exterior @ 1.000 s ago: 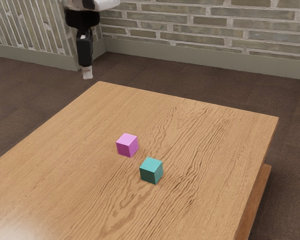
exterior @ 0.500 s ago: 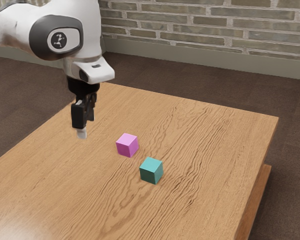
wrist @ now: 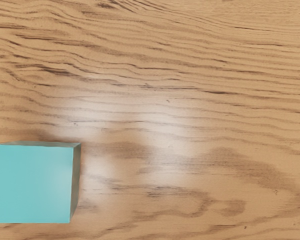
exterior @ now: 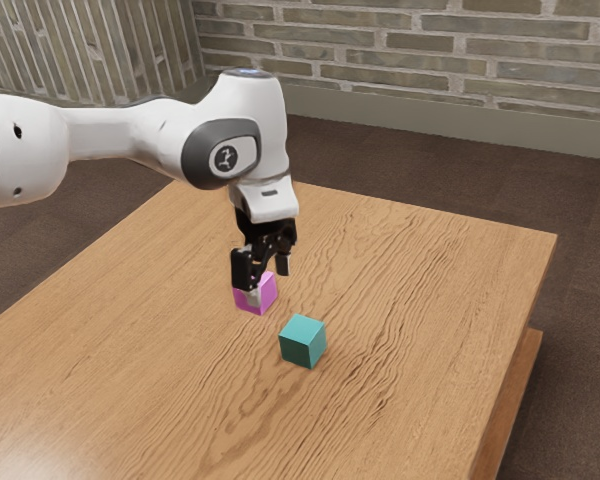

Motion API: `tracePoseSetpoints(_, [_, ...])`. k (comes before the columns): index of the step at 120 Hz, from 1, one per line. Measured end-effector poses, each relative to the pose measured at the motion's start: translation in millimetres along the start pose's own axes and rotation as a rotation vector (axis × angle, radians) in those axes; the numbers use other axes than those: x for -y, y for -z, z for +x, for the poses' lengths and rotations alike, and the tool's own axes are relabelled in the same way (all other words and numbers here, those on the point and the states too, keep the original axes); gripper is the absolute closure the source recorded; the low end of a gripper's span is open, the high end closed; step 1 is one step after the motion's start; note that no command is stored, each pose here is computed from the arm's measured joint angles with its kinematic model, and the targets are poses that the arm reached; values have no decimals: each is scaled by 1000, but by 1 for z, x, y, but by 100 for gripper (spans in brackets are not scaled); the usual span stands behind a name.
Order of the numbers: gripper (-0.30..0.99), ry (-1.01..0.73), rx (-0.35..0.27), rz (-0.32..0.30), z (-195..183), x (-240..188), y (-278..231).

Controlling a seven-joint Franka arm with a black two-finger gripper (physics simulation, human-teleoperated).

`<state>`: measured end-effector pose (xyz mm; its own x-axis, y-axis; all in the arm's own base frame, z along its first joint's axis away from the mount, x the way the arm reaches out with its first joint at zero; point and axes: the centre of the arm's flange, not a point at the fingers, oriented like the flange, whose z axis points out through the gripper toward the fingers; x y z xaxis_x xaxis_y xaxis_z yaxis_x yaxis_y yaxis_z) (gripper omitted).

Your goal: Pick up the blue block with one arm, and put the blue block on the pink block with one arm

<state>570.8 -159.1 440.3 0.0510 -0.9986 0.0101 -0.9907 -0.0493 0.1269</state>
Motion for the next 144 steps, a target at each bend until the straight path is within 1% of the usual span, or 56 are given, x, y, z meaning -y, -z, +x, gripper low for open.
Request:
tracePoseSetpoints(5, [0,-21,0,-5,-1,6,-11])
tracePoseSetpoints(17, [0,-81,15,7,2,17,-24])
tracePoseSetpoints(27, [0,-117,14,7,4,29,-37])
tracePoseSetpoints(55, [0,-175,-2,-27,4,59,-82])
tracePoseSetpoints(84, [0,-173,-18,-25,2,79,-99])
tracePoseSetpoints(107, [0,-137,-24,-52,-3,86,-120])
tracePoseSetpoints(131, [0,-100,-36,-52,-3,100,-131])
tracePoseSetpoints(144, [0,-87,-38,-70,-2,104,-146])
